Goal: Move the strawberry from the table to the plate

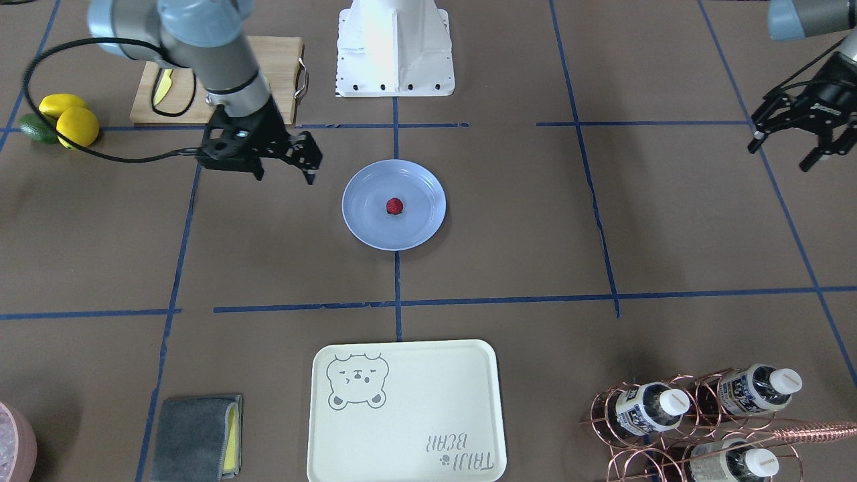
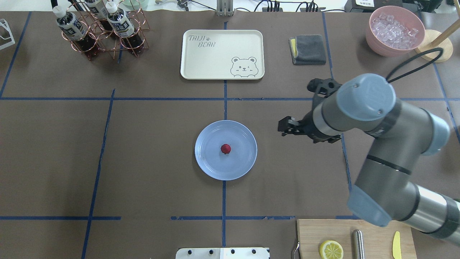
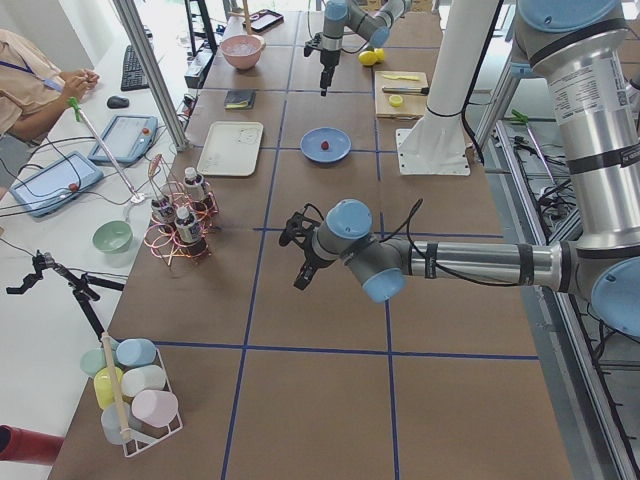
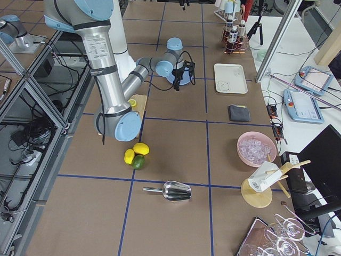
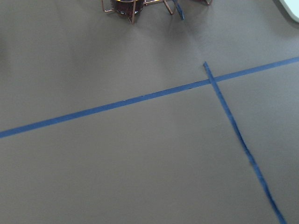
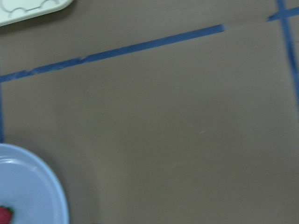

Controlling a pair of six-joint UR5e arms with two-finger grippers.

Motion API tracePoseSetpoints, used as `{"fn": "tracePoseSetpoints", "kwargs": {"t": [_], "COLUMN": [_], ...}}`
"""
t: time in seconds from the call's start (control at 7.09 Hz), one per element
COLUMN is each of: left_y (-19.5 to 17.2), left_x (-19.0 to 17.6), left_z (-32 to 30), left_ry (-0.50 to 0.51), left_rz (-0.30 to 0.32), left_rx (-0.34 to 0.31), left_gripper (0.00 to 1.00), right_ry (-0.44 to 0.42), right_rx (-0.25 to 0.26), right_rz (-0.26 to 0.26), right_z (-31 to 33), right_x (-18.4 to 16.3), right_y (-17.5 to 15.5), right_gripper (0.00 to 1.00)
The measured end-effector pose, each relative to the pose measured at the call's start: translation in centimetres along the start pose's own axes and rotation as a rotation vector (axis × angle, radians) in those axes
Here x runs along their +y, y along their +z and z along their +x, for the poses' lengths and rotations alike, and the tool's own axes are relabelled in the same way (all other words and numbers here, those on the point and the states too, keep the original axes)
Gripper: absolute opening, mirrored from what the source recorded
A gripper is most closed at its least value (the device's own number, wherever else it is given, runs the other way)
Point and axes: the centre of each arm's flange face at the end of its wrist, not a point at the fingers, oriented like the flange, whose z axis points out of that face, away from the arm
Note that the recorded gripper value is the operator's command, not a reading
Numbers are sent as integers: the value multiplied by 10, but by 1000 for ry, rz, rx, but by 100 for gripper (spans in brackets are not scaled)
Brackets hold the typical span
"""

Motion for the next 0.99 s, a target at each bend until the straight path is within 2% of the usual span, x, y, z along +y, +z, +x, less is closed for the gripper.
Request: {"fn": "tracePoseSetpoints", "kwargs": {"t": [0.28,0.42,0.56,0.85,0.99], "left_y": [-19,-28,-38,-53,-58], "left_x": [18,22,13,-36,-54], "left_z": [-57,-77,-96,-118,-122], "left_ry": [51,62,66,8,-37], "left_rz": [4,-18,-55,-154,-196], "left_rx": [-54,-84,-113,-137,-135], "left_gripper": [100,100,100,100,100], "right_ry": [-73,-115,-166,-274,-328], "right_rx": [-1,-1,11,54,71], "right_rz": [-10,-19,-13,14,-6], "right_z": [140,209,282,419,470], "right_x": [-48,-75,-103,-137,-142], "right_y": [-28,-48,-65,-97,-113], "right_gripper": [100,100,100,100,100]}}
